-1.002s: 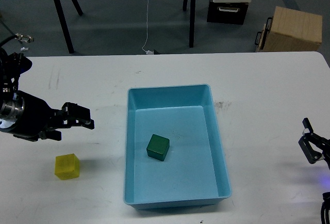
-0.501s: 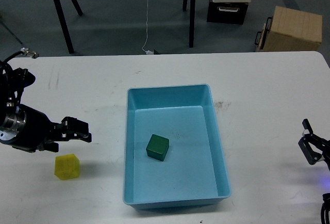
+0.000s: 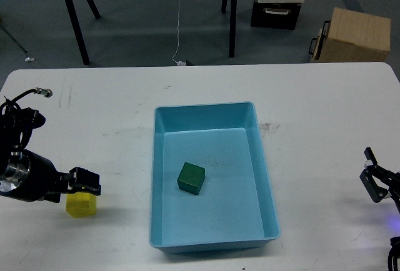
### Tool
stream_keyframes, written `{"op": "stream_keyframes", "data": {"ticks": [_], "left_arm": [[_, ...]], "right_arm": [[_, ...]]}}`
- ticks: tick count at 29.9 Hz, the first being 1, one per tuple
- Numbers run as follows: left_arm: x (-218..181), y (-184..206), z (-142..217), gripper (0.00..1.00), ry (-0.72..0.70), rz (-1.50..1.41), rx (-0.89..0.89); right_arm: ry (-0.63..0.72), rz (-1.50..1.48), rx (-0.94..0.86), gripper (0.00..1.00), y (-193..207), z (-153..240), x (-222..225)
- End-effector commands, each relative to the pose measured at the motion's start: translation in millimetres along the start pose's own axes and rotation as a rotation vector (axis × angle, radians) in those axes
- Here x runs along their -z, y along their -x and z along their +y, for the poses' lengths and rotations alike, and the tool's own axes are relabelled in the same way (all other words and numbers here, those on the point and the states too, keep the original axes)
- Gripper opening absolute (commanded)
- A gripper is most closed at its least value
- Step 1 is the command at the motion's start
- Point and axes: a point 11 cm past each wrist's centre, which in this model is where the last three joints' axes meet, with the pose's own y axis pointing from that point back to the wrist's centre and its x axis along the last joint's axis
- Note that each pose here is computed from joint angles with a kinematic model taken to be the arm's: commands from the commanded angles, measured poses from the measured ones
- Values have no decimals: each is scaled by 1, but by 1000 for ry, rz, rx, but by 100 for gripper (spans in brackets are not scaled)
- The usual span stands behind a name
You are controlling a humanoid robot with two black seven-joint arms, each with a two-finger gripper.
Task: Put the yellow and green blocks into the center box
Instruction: 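Lower the left gripper over the yellow cube, then close the left gripper on the yellow cube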
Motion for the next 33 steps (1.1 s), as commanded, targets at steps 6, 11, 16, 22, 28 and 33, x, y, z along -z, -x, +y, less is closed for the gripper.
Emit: {"op": "stream_keyframes", "data": {"ticks": [6,11,16,22,28,33], "left_arm": [[15,14,-16,100,-44,-37,24],[10,8,-17,100,-42,-47,16],[17,-4,-24,100,-75,-37,-1],[14,-11,-30,100,-83,-45,-5],[22,-12,-33,100,-97,-25,-4],[27,-12,-41,100,-112,-12,4]], "right_arm": [[37,10,15,100,3,-9,-9],[40,22,11,100,2,-8,-8],[36,22,2,100,0,-5,-7],[36,21,7,100,1,-7,-7],[35,23,6,100,1,-6,-6],[35,23,3,100,0,-5,-6]]}}
